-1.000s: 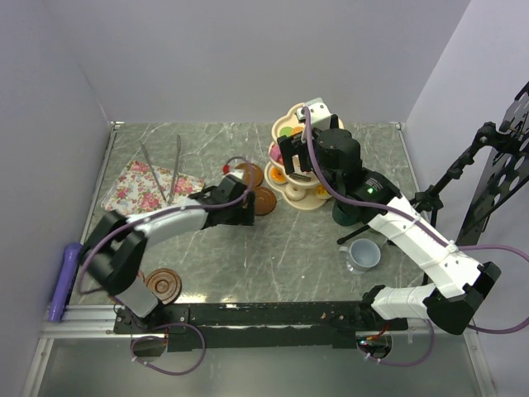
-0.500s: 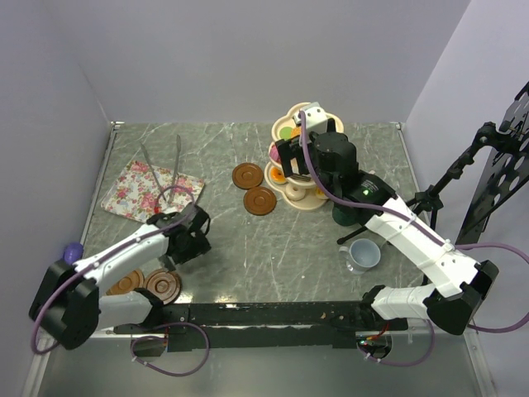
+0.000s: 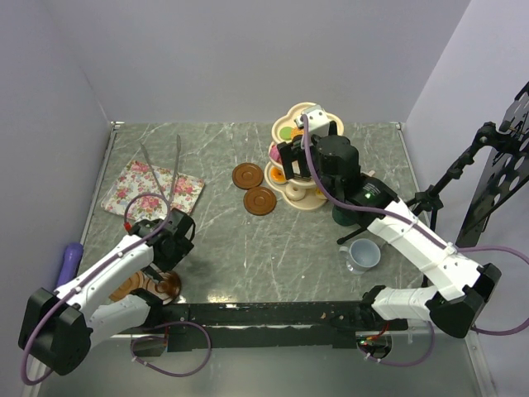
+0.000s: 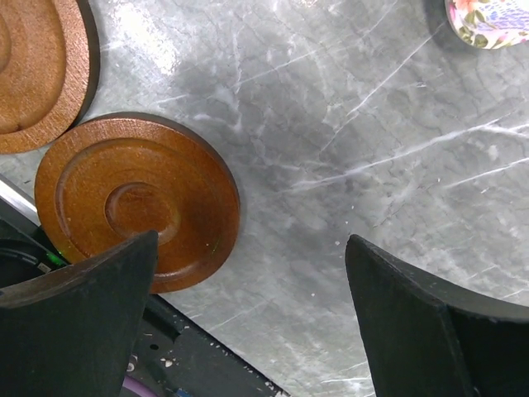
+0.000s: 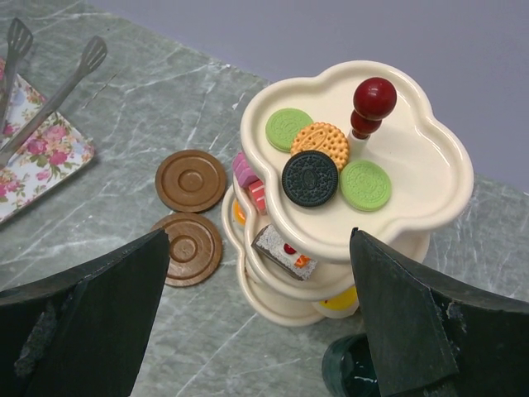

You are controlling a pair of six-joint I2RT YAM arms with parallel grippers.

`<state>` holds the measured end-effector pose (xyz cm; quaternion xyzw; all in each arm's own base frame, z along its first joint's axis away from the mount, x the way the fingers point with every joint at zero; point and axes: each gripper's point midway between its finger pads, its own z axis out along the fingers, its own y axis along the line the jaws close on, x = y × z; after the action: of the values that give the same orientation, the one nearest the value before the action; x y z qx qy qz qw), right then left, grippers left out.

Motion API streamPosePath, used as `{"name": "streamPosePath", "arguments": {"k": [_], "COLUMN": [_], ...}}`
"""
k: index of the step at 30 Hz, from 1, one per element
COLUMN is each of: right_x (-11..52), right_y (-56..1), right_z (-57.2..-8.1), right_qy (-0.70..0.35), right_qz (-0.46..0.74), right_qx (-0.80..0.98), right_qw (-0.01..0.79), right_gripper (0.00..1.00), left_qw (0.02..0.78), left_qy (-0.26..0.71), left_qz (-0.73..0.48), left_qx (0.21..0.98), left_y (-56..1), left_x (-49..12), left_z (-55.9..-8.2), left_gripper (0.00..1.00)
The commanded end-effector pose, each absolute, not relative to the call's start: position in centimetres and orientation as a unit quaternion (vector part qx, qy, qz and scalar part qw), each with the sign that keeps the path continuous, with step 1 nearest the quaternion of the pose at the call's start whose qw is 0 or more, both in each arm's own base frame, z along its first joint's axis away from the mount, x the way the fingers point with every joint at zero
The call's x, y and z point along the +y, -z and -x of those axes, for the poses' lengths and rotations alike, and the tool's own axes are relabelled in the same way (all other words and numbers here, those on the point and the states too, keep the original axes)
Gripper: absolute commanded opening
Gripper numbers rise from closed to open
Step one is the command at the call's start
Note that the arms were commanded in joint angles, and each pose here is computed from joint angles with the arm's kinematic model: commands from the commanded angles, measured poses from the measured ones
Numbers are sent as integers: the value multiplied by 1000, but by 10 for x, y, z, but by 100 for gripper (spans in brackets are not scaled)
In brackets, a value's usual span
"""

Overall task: Serve the afternoon tea
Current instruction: Move the coaster to the center of the board.

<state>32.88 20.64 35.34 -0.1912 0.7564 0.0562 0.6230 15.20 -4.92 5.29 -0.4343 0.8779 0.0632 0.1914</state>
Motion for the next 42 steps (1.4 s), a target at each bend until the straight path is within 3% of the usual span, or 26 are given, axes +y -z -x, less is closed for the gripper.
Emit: {"name": "streamPosePath", "arguments": {"k": [1,7,13,22,29,36,42], "right_x": [201,196,195,193,190,194,198], "right_y": [-376,-378,-378,-380,-376,-376,-376], "right_z": [-323,-321,-320,-320,-320,-323,-324], "right_qy": [-77,-74,-73,-71,-63,-65,-68], "right_qz": [169,164,164,160,157,163,167], "right_qx": [736,735,735,734,739,738,737], "right_qw": [651,654,654,656,652,651,651], "right_gripper": [95,95,95,96,95,95,95], "left_qw": [193,142,183,185,246,305,227], "left_qy": [-71,-93,-27,65,148,124,-21], "left_qz": [433,401,354,245,135,180,298], "left_qx": [878,900,917,950,948,927,927], "left_y": [-51,-25,-29,-30,-77,-115,-73], "left_x": [-49,-59,-84,-141,-198,-162,-67], "left_z": [-158,-156,-196,-237,-261,-263,-224], "left_gripper": [100,100,100,99,100,100,91]}}
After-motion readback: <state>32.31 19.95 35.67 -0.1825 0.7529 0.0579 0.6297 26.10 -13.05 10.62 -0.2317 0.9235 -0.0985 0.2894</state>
